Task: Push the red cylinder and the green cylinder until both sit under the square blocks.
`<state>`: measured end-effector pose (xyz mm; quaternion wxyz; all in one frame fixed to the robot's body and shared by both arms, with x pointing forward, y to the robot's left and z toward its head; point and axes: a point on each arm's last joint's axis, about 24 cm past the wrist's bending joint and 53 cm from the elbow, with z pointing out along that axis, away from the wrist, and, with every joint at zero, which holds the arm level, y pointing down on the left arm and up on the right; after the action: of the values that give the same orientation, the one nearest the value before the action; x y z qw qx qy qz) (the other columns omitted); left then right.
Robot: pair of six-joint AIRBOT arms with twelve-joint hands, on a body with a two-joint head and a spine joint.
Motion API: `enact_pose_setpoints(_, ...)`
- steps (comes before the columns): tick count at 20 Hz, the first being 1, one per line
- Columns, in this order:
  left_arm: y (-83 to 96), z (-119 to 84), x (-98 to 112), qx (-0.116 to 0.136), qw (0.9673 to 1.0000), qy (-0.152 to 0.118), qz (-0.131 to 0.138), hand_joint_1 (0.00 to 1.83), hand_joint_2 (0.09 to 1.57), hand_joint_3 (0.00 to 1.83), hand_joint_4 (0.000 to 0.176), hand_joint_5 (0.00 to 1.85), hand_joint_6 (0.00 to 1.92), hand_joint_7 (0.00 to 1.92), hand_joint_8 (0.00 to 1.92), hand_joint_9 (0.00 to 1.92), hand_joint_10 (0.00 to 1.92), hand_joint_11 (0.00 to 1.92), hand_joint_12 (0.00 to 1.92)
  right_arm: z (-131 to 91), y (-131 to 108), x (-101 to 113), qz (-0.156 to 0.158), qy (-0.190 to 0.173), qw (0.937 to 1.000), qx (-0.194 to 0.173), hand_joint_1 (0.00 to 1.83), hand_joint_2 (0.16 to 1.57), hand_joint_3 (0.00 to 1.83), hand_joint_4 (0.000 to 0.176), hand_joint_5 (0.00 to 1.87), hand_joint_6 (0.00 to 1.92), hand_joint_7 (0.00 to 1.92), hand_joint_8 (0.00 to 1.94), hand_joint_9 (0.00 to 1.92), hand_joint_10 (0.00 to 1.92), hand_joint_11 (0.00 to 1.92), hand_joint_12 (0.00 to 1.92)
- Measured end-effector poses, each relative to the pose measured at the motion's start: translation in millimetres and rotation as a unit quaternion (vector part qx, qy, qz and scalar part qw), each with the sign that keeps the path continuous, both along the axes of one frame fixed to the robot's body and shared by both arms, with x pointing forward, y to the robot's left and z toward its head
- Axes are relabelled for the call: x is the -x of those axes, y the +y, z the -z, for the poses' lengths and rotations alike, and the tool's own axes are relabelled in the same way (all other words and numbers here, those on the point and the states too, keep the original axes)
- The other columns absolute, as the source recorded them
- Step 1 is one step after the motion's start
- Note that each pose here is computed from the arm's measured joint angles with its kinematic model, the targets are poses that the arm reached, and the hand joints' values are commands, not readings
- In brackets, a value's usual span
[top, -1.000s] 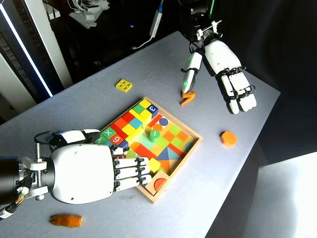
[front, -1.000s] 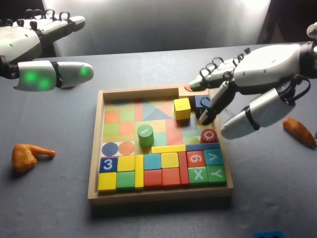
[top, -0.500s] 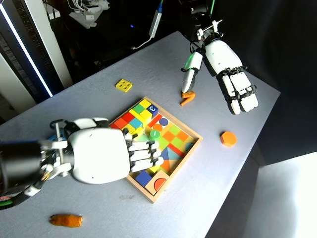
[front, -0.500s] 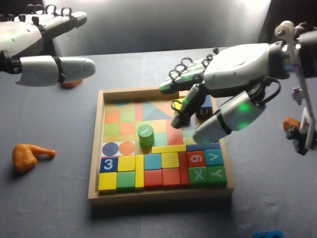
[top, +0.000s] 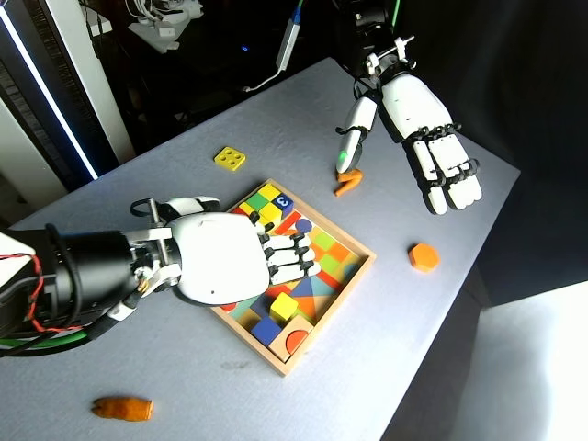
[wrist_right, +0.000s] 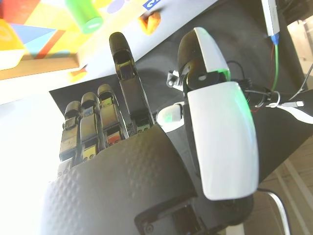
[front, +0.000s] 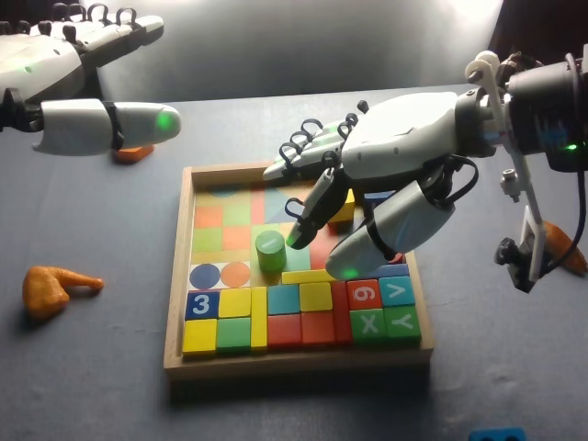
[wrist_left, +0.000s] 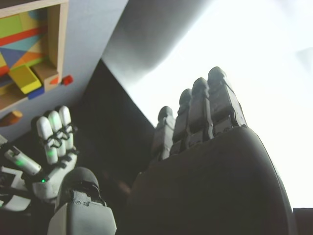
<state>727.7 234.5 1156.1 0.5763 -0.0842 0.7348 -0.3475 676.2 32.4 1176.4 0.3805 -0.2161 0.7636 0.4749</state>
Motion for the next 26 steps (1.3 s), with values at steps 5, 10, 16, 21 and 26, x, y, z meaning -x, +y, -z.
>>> enact_pose_setpoints(5, -2.7, 2, -1, -0.004, 1.0, 0.001, 0.003, 0.0, 1.03, 0.02, 0.132, 0.0, 0.0, 0.0, 0.0, 0.0, 0.0, 0.0, 0.0, 2, 9, -5, 0.002, -0.01, 0.9999, 0.004, 0.17, 1.15, 0.0, 0.176, 0.63, 0.0, 0.0, 0.0, 0.0, 0.0, 0.0, 0.0)
enact_pose_setpoints(10, -6.1, 4, -2, -0.003, 1.0, 0.003, 0.004, 0.0, 1.03, 0.01, 0.15, 0.0, 0.0, 0.0, 0.0, 0.0, 0.0, 0.0, 0.0, 3, 17, -5, -0.005, -0.018, 0.9998, 0.007, 0.11, 1.16, 0.01, 0.176, 0.6, 0.0, 0.0, 0.0, 0.0, 0.0, 0.0, 0.0)
enact_pose_setpoints(16, -10.6, 7, -4, -0.006, 0.9999, 0.006, 0.008, 0.12, 1.06, 0.01, 0.142, 0.0, 0.0, 0.0, 0.0, 0.0, 0.0, 0.0, 0.0, 4, 23, -6, -0.006, -0.03, 0.9995, 0.011, 0.07, 1.16, 0.0, 0.176, 0.57, 0.0, 0.0, 0.0, 0.0, 0.0, 0.0, 0.0)
enact_pose_setpoints(21, -13.8, 11, -6, -0.008, 0.9999, 0.01, 0.01, 0.22, 1.05, 0.0, 0.142, 0.0, 0.0, 0.0, 0.0, 0.0, 0.0, 0.0, 0.25, 4, 25, -11, -0.001, -0.034, 0.9993, 0.013, 0.1, 1.16, 0.0, 0.176, 0.6, 0.01, 0.0, 0.0, 0.0, 0.0, 0.0, 0.0)
enact_pose_setpoints(26, -17.3, 16, -6, -0.009, 0.9998, 0.015, 0.012, 0.45, 1.05, 0.0, 0.126, 0.0, 0.0, 0.0, 0.0, 0.0, 0.0, 0.0, 0.83, 5, 26, -15, 0.005, -0.037, 0.9992, 0.014, 0.03, 1.16, 0.0, 0.176, 0.61, 0.0, 0.0, 0.0, 0.0, 0.0, 0.0, 0.0)
